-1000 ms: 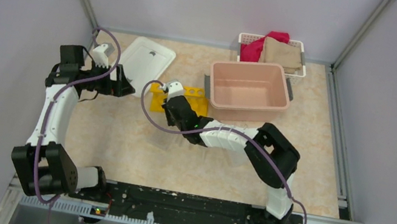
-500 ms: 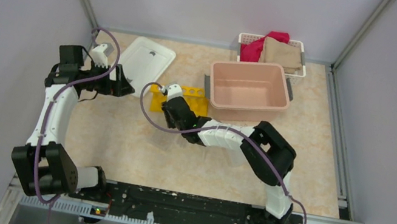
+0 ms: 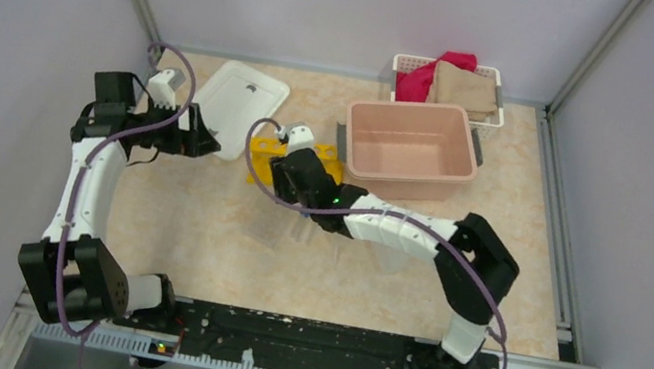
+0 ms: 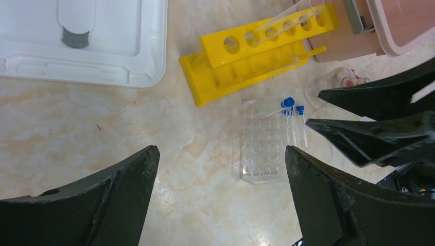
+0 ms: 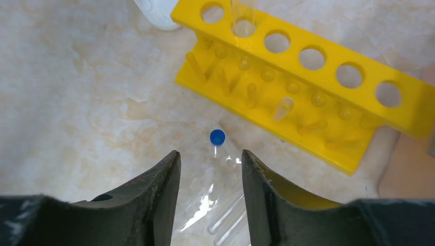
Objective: Organize the chemistry lab equipment
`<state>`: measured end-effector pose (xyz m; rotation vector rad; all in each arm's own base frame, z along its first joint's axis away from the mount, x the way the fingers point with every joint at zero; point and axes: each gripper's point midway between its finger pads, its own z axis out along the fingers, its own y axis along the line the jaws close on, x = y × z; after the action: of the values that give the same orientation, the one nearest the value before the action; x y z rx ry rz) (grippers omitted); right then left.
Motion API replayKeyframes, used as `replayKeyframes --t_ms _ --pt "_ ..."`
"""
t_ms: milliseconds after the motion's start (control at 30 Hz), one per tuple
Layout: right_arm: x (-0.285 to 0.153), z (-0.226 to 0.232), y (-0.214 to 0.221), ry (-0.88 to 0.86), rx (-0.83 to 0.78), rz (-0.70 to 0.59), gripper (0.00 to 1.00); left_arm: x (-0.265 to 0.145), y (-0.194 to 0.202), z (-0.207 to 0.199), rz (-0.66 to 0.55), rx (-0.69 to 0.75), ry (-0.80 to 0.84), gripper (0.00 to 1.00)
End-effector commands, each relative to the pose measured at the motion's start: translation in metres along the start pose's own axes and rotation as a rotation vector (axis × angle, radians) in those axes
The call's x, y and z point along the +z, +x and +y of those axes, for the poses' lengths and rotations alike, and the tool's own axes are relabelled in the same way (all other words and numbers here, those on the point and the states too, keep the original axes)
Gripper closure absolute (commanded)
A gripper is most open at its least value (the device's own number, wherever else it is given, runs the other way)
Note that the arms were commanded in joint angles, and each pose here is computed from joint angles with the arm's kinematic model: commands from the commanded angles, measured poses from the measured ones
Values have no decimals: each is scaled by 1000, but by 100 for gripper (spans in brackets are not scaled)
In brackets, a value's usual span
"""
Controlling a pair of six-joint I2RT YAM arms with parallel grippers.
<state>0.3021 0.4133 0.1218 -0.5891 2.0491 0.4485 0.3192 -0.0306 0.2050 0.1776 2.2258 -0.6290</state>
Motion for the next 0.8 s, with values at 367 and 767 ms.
replayKeyframes --t_ms 367,767 --pt "-56 -25 44 145 266 242 68 -20 -17 -19 -47 30 28 1" --pt "-33 -42 94 237 238 327 74 -25 -21 -24 -61 40 31 1"
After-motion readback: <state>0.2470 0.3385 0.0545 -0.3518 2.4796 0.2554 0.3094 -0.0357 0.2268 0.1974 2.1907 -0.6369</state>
